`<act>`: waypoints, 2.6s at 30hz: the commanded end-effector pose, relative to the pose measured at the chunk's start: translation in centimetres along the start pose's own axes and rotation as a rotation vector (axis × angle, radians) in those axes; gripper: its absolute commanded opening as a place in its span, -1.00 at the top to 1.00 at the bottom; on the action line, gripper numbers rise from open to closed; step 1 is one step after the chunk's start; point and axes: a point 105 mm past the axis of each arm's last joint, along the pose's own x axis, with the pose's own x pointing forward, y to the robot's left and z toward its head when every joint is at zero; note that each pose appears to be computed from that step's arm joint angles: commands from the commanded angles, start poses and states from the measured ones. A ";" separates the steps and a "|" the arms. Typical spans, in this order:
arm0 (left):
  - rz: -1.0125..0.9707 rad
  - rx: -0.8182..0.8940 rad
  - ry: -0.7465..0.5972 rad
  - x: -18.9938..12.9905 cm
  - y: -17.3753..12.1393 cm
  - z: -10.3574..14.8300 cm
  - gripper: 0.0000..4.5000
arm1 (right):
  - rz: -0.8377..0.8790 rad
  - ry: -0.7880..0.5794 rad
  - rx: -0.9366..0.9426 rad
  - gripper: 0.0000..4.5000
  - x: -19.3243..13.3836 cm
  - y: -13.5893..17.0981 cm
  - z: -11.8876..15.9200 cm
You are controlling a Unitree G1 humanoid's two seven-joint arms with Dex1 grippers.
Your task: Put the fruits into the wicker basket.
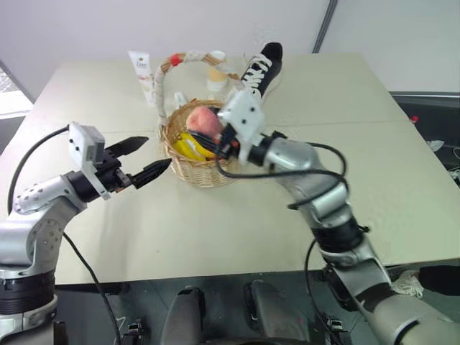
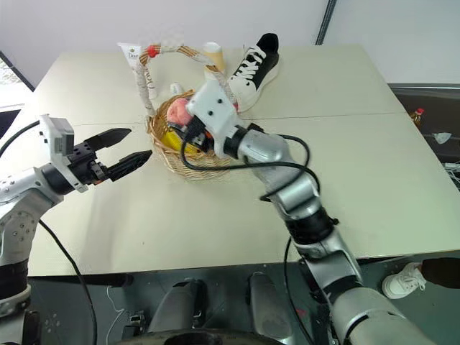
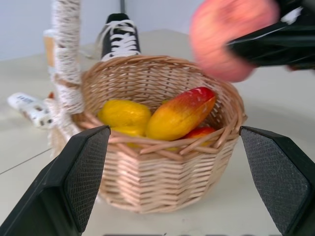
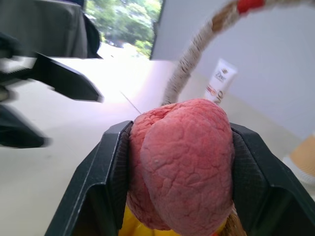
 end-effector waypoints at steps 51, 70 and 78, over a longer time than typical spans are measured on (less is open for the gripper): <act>-0.129 -0.040 -0.112 3.7 -3.8 0.9 -1.00 | -0.644 -0.133 0.102 0.98 -14.2 -13.9 -1.3; -0.170 -0.061 -0.138 6.3 -3.6 0.7 -1.00 | -1.236 0.022 0.050 -0.39 -28.1 -21.6 -5.9; -0.040 -0.078 -0.055 4.8 -0.7 -1.0 -1.00 | -0.919 0.108 -0.087 -0.65 -28.1 -17.0 -4.1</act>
